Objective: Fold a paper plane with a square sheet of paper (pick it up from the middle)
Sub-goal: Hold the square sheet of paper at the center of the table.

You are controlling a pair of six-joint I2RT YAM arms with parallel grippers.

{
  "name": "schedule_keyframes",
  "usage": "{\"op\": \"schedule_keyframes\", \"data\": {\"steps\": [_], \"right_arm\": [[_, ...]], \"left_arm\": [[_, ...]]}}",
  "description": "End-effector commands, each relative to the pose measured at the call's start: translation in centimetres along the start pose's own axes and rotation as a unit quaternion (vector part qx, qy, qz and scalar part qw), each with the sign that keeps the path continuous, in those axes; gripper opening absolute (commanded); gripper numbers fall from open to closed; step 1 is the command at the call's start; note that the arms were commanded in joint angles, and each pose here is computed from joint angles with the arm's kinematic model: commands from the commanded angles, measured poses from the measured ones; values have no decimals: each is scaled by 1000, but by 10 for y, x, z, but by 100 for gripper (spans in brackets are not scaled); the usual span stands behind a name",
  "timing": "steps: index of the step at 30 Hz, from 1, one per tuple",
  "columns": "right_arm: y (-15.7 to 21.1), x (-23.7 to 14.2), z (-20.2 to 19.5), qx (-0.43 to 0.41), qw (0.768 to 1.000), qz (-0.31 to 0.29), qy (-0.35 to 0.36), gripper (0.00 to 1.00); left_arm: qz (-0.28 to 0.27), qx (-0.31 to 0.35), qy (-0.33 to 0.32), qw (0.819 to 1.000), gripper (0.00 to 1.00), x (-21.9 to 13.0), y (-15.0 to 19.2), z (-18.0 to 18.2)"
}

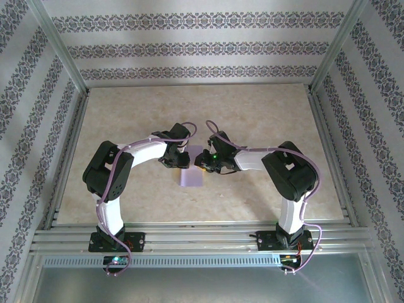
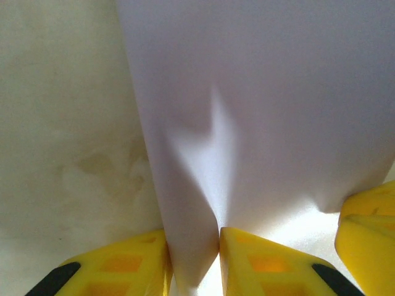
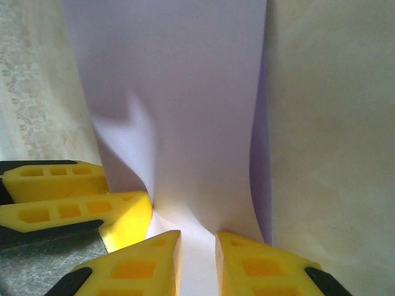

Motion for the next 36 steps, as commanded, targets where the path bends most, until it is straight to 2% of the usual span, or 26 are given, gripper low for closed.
{"op": "schedule_keyframes", "data": {"steps": [1, 12, 21, 30, 36], "right_arm": [[2, 3, 1, -7, 1000, 11, 5, 22], [5, 5, -8, -3, 1000, 14, 27, 22], [3, 3, -9, -8, 999, 11, 37, 26], [6, 5, -14, -4, 999, 15, 46, 27], [5, 5, -11, -6, 999, 14, 42, 27]], "left_arm": [[40, -2, -51, 998, 28, 20, 15, 24], [37, 0, -50, 998, 28, 18, 13, 24], [36, -1, -47, 998, 29, 15, 12, 22], [-7, -23, -10, 1000, 40, -27, -2, 6], [14, -52, 45, 998, 46, -26, 12, -1]]}}
Point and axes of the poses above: each hand's point on the last joint's axis, 136 mm out from that joint toward the fingers, its own x axis out along the fingers, its own z axis along the line the jaws close on, y = z × x, the point moved 4 cm from there along -x, back along the fingers, and after that the axes turned 9 degrees about -x, right-handed, at the moved point
